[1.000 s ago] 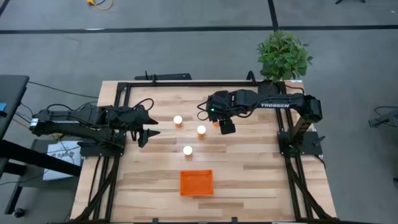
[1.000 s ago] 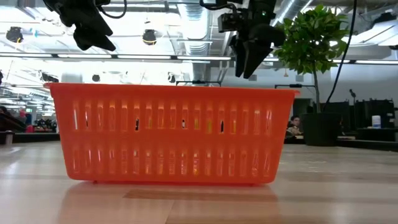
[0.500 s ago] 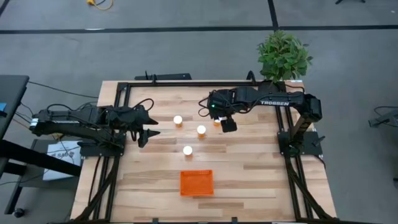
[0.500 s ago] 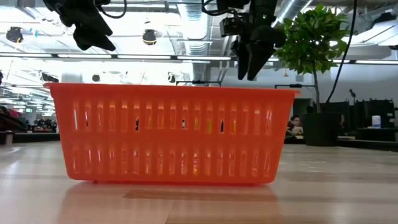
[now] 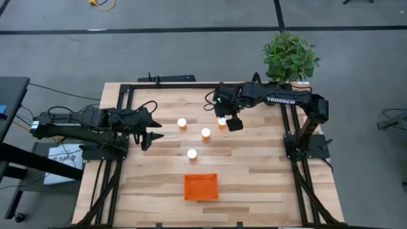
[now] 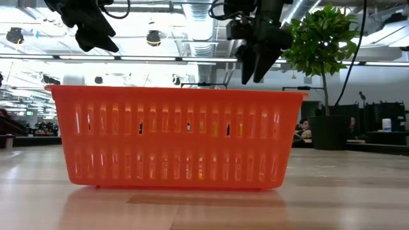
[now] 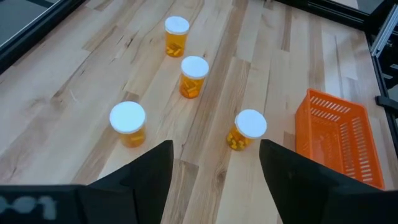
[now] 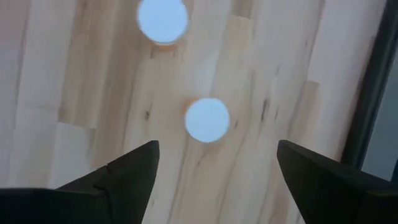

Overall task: Pick and place pill bottles into a basket
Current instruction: Put the orange pill bottle into the orange bin

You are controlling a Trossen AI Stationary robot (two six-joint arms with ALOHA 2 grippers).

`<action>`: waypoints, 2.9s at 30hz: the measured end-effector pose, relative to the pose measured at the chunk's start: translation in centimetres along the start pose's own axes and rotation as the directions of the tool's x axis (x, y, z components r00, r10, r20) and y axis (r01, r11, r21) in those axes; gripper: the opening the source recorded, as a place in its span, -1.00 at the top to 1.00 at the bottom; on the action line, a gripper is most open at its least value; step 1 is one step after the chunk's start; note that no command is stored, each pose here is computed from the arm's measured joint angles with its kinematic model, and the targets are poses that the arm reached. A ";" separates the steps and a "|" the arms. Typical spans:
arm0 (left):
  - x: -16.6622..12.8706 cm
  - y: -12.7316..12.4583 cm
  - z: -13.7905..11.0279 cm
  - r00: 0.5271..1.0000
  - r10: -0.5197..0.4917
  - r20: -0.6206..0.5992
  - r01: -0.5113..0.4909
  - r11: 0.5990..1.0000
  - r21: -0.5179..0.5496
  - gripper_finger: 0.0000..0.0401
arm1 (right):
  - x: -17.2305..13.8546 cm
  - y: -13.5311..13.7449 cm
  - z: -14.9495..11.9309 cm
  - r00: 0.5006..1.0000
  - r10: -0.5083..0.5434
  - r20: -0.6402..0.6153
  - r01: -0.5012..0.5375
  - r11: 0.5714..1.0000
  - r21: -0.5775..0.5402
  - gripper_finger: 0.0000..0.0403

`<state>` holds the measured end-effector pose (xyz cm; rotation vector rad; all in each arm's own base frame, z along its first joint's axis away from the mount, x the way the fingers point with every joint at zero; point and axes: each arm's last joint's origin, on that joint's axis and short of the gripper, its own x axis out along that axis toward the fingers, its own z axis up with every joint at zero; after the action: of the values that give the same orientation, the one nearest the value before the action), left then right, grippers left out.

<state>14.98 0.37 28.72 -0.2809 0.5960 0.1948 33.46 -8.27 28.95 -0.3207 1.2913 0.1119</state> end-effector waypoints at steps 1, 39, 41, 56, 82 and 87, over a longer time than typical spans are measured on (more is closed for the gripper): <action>0.0 0.0 0.0 1.000 0.000 0.000 0.000 1.000 0.000 -0.14 | 0.0 -0.2 -0.1 1.000 -0.001 -0.001 0.002 1.000 0.007 -0.58; 0.0 0.0 0.0 1.000 0.000 0.000 0.000 1.000 0.000 -0.14 | 7.3 0.2 -0.2 0.991 0.091 -0.097 -0.086 0.995 0.054 -0.58; 0.0 0.0 0.0 1.000 0.000 0.000 0.000 1.000 0.000 -0.14 | 7.8 0.2 -0.6 0.990 0.095 -0.105 -0.088 0.994 0.067 -0.58; 0.0 0.0 0.0 1.000 0.000 0.000 0.000 1.000 -0.027 -0.14 | 8.1 -1.2 -1.1 0.992 0.120 -0.034 -0.116 0.988 0.102 -0.58; 0.0 0.0 0.0 1.000 -0.001 0.000 0.001 1.000 -0.026 -0.14 | 8.1 -1.2 -0.8 0.995 0.104 -0.003 -0.104 0.991 0.080 -0.58; 0.0 0.0 0.0 1.000 -0.001 0.000 0.001 1.000 -0.027 -0.14 | 8.8 -1.3 -0.7 0.994 0.112 -0.013 -0.110 0.991 0.081 -0.58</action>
<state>14.98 0.37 28.72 -0.3068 0.5938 0.2019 35.58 -10.56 20.62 -0.1816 1.3277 0.1516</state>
